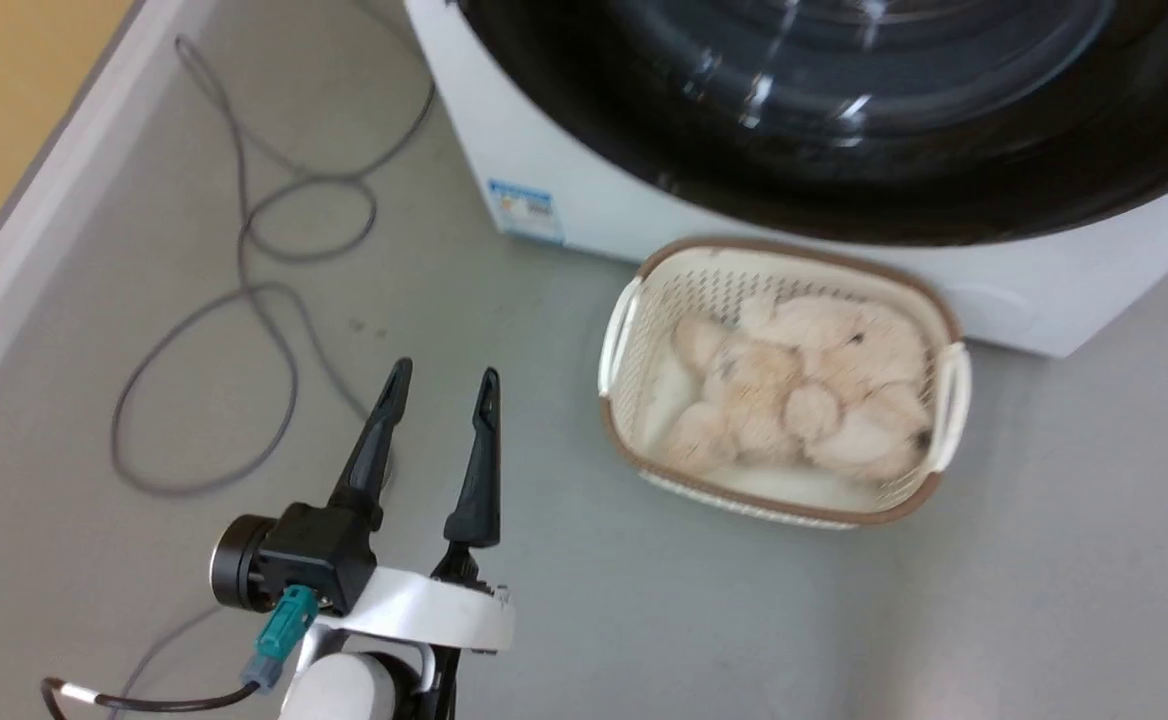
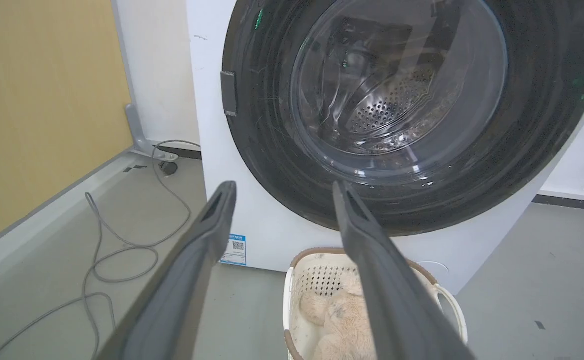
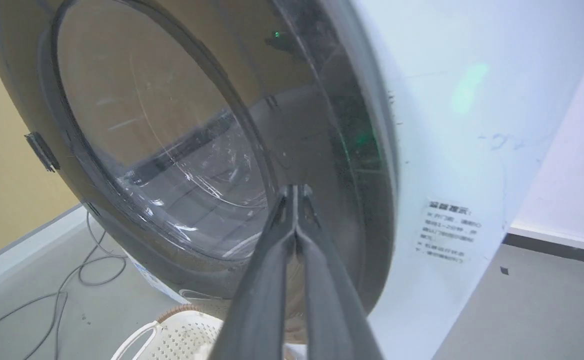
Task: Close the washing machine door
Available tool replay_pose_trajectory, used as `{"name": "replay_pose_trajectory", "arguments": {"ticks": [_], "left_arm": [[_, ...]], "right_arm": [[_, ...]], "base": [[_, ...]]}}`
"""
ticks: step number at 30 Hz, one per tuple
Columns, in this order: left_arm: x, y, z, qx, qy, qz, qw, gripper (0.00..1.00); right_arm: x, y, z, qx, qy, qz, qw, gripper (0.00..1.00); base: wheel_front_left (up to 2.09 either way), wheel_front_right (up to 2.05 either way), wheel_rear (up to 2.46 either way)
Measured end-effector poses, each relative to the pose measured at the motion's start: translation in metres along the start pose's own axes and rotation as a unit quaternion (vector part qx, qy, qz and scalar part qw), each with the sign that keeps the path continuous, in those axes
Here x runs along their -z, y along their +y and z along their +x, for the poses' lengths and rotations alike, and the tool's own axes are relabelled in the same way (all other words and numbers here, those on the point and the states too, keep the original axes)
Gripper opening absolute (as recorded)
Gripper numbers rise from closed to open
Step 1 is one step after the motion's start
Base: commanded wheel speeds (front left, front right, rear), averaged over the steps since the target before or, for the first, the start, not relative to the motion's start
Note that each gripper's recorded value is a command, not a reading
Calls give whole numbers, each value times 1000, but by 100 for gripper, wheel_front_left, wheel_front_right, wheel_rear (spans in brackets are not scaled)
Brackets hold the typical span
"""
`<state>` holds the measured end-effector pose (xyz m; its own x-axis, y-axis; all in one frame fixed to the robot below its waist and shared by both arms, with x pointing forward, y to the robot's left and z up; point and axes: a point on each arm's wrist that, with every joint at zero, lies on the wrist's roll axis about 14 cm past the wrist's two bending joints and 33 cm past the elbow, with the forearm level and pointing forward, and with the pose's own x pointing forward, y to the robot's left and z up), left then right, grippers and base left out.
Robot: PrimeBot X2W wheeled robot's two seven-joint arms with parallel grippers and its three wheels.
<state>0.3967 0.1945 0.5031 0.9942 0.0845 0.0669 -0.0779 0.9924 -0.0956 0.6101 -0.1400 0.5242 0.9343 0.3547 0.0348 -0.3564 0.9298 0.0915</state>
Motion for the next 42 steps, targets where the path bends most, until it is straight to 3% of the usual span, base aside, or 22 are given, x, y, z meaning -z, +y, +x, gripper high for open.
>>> {"name": "replay_pose_trajectory", "arguments": {"ticks": [9, 12, 19, 21, 28, 29, 30, 31, 32, 42], "left_arm": [[-11, -6, -14, 10, -13, -8, 1000, 100], [-13, -10, -17, 18, -16, -13, 1000, 100], [-22, -23, -19, 42, -30, -20, 998, 100], [-22, -26, -21, 48, -29, -22, 998, 100], [-16, -33, -26, 61, -20, -19, 998, 100], [-15, -34, -27, 63, -18, -19, 998, 100], [-14, -35, -28, 66, -16, -19, 998, 100], [-12, -35, -29, 67, -14, -19, 998, 100], [-11, -35, -29, 67, -12, -18, 998, 100], [-6, -36, -33, 66, -5, -7, 998, 100]], "right_arm": [[-13, 10, -82, 10, -29, 9, 1000, 0], [-24, 13, -108, 14, -46, -11, 999, 0], [-47, 8, -164, 69, -100, -4, 993, 0], [-45, 12, -179, 74, -96, -32, 992, 0], [-31, 29, -221, 119, -83, 5, 989, 0], [-29, 30, -225, 124, -77, 4, 989, 7], [-26, 31, -229, 130, -71, 5, 989, 49], [-24, 32, -233, 135, -66, 6, 989, 49], [-23, 33, -236, 136, -62, 2, 989, 100], [-14, 40, -243, 140, -49, -7, 989, 100]], "base": [[0, 0, 0], [0, 0, 0], [0, 0, 0], [0, 0, 0], [0, 0, 0], [0, 0, 0], [0, 0, 0], [0, 0, 0], [0, 0, 0], [0, 0, 0]]}}
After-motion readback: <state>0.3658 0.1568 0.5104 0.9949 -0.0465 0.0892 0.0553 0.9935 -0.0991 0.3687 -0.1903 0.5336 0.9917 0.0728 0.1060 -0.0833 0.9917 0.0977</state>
